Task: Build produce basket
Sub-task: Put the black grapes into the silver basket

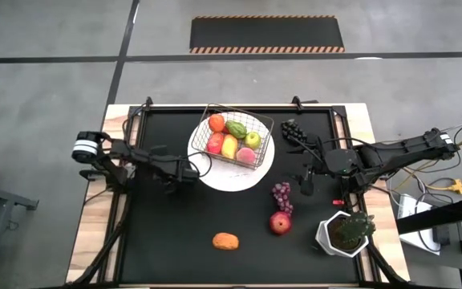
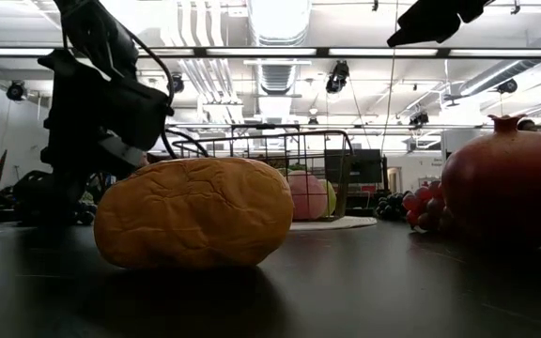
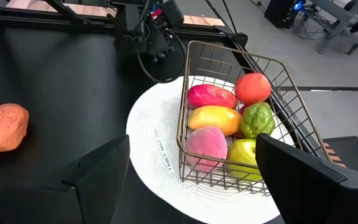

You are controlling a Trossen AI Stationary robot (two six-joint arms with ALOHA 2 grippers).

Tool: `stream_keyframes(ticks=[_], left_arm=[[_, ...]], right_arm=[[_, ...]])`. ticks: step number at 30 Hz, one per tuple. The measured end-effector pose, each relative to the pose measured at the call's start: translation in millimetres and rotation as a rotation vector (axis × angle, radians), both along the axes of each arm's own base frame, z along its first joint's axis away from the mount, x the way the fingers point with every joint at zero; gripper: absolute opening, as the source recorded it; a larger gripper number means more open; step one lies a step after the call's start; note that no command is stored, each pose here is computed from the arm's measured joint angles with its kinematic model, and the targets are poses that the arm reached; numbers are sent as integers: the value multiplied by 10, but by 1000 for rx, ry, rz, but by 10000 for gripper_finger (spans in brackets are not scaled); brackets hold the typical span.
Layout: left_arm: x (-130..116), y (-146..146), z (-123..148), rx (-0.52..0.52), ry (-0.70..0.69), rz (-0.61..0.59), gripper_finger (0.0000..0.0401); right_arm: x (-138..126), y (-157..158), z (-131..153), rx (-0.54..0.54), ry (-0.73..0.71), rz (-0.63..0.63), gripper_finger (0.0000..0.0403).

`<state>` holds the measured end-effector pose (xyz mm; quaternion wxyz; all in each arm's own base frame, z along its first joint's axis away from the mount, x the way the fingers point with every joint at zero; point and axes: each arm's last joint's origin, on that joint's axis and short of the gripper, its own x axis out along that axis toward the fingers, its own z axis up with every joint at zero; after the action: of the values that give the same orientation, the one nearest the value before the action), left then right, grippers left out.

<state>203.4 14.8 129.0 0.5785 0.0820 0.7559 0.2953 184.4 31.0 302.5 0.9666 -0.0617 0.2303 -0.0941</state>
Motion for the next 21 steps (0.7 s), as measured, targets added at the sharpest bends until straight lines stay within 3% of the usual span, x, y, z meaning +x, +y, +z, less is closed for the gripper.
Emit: stream_keyframes(ticks=[4,14,21], left_arm=[[5,7,-3,-24,-11,3,225],[66,-1,99,-65,-81,14,17],[163,-74,474,-110,-225,15,5]], right_arm=[[0,0,0,3,-1,-1,329],[1,0,-1,16,-3,-9,329],[0,0,-1,26,-5,-13,329]])
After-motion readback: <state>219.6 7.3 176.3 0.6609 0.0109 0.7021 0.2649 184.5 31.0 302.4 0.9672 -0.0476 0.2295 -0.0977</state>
